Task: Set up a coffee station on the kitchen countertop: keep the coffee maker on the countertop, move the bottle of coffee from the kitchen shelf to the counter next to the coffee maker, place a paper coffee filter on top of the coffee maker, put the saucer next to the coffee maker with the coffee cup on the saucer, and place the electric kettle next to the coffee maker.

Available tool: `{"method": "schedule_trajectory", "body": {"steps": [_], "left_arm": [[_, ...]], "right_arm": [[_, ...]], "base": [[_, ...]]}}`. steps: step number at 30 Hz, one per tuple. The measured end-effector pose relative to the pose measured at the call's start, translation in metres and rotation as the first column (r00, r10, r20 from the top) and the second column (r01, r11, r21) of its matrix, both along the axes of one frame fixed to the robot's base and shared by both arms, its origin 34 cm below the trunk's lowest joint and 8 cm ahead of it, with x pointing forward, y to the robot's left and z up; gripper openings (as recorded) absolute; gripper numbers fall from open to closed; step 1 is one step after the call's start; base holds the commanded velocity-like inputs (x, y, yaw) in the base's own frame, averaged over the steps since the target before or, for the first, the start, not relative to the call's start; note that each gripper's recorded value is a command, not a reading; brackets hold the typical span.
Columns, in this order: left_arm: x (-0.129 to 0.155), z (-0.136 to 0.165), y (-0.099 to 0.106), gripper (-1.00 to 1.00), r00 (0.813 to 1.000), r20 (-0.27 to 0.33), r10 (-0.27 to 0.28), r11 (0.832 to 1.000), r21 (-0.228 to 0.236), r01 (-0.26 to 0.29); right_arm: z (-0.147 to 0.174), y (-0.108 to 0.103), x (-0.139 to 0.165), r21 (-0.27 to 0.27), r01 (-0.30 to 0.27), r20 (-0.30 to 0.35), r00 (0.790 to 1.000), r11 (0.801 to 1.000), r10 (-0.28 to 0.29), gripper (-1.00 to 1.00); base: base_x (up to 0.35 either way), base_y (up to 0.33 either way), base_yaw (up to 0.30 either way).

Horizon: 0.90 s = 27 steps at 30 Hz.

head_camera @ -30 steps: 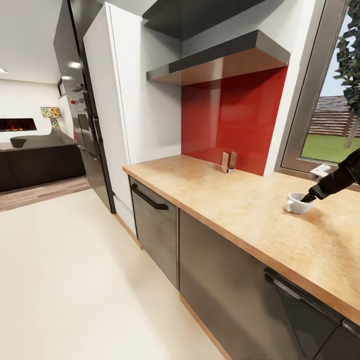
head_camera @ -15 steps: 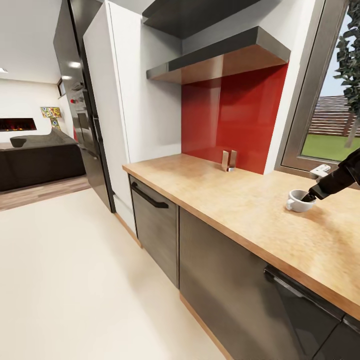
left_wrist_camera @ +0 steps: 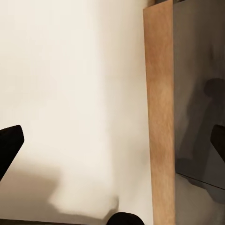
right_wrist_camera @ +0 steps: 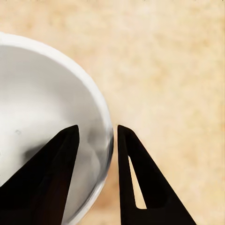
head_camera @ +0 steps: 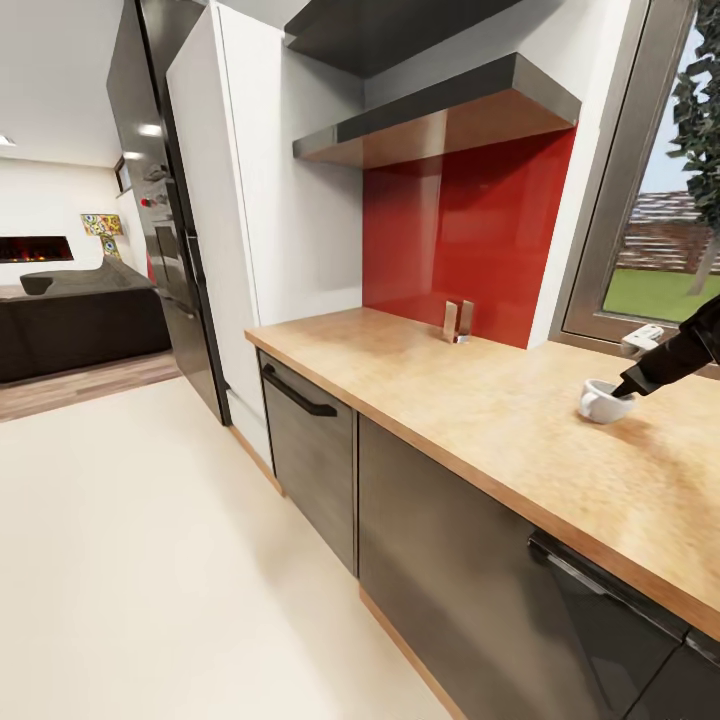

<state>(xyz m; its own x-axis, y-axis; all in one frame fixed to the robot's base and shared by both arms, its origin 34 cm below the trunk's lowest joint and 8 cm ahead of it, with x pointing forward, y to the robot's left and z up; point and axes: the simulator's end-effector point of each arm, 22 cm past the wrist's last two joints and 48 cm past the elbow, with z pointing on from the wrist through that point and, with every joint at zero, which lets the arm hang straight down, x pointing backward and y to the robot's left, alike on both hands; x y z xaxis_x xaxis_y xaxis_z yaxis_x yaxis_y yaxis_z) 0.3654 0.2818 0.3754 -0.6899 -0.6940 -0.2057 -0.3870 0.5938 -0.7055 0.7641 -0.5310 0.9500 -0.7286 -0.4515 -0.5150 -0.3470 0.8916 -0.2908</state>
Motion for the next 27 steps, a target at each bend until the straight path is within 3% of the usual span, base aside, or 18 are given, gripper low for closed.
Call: {"method": "schedule_trajectory", "body": {"steps": [13,27], "left_arm": [[0.002,0.010,0.000,1.00,1.000,0.000,0.000,1.000,0.000,0.000],[0.006,0.039,-0.001,1.00,1.000,-0.001,0.000,1.000,-0.001,0.000]], "right_arm": [[0.002,0.006,0.001,0.015,-0.006,-0.019,1.000,1.000,0.006,-1.00],[0.032,0.003,0.005,0.010,0.003,-0.019,1.000,1.000,-0.002,-1.00]], "base": [[0.000,0.000,0.000],[0.000,0.000,0.000]]}}
